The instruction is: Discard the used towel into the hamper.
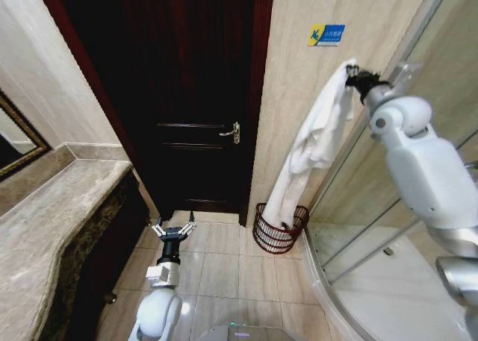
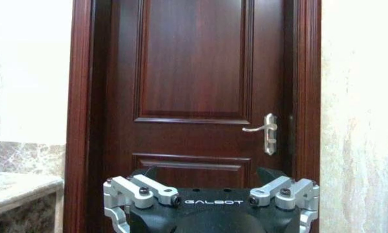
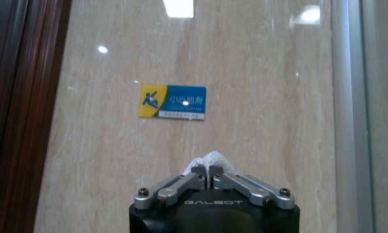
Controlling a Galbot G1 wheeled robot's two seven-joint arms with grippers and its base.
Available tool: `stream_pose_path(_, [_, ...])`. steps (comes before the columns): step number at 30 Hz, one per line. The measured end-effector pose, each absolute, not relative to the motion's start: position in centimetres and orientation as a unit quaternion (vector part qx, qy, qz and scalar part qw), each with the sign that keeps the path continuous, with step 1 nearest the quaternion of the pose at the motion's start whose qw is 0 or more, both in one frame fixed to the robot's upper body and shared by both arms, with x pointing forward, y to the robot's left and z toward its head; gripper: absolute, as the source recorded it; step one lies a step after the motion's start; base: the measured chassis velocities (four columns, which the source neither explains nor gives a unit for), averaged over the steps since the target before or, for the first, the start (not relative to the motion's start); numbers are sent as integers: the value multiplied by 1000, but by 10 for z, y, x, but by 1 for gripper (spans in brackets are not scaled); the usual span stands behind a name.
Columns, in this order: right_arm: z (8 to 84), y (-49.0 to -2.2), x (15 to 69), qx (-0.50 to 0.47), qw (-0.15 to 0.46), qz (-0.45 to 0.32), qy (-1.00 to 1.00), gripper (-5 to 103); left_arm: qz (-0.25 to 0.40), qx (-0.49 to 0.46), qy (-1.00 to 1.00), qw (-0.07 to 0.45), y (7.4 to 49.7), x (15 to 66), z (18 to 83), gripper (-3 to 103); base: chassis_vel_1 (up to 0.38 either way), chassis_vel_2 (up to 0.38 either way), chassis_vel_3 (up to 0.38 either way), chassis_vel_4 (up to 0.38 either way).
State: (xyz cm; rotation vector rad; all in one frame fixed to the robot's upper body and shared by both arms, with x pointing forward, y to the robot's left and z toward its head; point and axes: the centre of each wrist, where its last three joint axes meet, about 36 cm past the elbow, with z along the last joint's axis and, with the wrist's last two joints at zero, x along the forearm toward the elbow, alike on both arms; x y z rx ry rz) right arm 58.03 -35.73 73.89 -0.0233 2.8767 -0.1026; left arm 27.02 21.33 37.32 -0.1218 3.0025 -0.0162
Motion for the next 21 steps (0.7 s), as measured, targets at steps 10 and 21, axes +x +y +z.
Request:
stream_pose_path(10, [691,-336,577,-19,118,-47,992,2,0,-35,997,66,218,271,365,100,0,0,0,0])
stream_pose_path(21, [671,-329,590,6,106,-29,994,2,-1,-24,997,68,217,269,363,100,0,0,0,0])
